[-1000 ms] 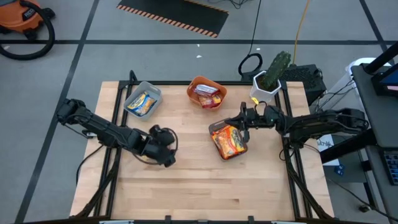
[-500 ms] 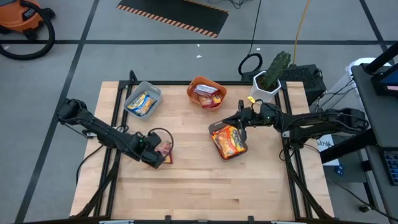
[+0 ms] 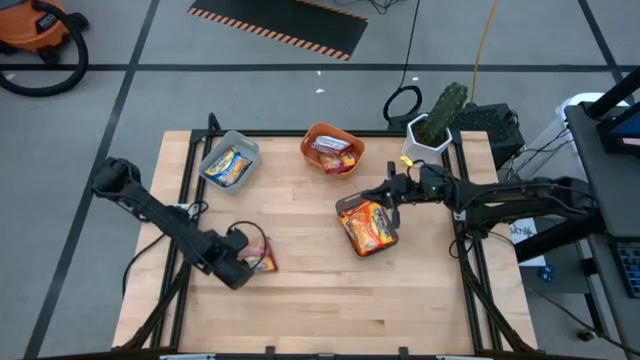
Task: Sort Maruchan noodles
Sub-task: Put the red noodle pack into the orange bin
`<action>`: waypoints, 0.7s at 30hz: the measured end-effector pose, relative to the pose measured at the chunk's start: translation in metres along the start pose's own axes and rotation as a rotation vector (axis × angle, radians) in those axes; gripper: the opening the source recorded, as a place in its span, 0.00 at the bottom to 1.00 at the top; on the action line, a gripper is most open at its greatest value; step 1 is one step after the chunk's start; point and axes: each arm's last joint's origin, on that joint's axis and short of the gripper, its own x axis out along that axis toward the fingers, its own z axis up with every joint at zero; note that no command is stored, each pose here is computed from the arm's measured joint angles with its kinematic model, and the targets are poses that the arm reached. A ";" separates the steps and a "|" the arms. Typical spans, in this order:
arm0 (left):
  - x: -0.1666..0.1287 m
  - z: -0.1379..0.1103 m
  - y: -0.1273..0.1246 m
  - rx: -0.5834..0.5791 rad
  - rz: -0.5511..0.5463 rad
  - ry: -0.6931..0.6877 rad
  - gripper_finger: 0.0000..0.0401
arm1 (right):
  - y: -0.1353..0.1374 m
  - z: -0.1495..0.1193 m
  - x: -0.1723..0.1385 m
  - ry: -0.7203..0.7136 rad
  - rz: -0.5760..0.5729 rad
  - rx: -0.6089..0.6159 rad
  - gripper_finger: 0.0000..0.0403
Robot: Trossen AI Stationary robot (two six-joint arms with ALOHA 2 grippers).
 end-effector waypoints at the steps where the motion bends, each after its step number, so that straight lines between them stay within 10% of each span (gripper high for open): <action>1: 0.000 -0.002 -0.001 -0.001 -0.012 -0.001 0.72 | 0.000 0.000 -0.001 0.006 0.000 0.001 0.01; 21: 0.004 -0.036 -0.015 0.112 -0.118 -0.052 0.72 | 0.002 0.004 -0.008 0.010 0.002 0.013 0.01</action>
